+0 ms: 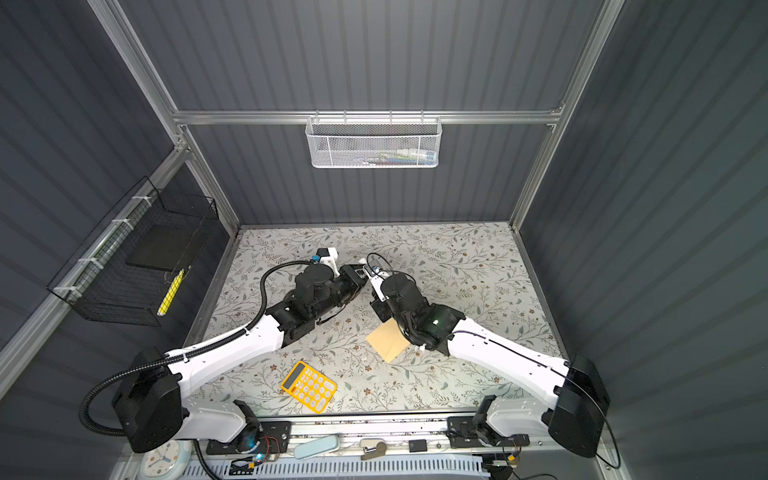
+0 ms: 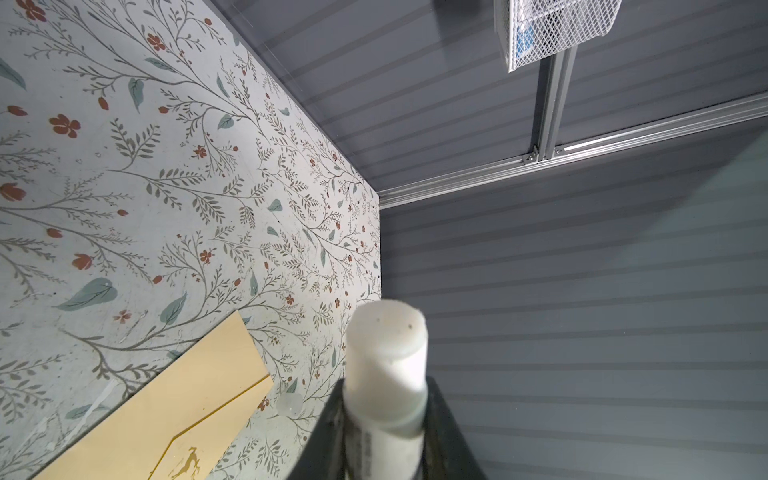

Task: Place the letter into the envelope and seal it
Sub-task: 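Open the right gripper and draw it back from the glue stick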

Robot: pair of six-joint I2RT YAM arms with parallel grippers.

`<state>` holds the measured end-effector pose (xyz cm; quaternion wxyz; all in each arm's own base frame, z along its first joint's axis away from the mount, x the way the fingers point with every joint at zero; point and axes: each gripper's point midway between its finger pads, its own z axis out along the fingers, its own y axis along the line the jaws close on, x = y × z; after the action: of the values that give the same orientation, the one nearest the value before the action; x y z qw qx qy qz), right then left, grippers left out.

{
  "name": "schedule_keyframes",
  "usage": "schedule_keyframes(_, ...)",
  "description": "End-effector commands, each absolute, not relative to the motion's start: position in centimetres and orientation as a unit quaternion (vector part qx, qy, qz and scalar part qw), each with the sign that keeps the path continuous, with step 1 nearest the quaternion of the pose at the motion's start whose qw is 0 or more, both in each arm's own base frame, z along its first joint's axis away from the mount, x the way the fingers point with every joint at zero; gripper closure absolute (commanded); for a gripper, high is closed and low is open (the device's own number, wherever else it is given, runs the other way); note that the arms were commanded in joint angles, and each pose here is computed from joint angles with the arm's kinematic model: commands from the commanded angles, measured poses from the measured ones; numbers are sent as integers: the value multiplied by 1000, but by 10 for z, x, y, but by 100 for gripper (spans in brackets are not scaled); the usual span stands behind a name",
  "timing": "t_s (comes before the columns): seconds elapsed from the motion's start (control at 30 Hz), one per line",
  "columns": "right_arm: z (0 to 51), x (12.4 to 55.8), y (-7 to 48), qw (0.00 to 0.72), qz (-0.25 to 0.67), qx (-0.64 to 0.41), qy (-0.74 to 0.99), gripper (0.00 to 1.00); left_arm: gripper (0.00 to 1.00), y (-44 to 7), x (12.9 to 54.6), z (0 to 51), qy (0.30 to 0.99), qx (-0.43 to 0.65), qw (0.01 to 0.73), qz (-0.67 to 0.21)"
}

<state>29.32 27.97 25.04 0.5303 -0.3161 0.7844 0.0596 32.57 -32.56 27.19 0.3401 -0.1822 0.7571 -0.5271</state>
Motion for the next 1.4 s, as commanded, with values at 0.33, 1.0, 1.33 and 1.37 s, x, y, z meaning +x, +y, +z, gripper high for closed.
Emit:
schedule_keyframes(0.33,245,279,291,543,45,-361,757,68,100,-322,327,311,719,-184,366,-561)
schedule_keyframes(1.0,301,218,232,561,310,-174,747,1,100,-305,320,321,663,-177,413,-599)
schedule_keyframes(1.33,337,218,219,452,504,-38,735,1,100,-310,312,349,598,-121,456,-648)
schedule_keyframes(1.37,339,219,218,451,510,-30,732,1,100,-311,313,350,593,-120,457,-652)
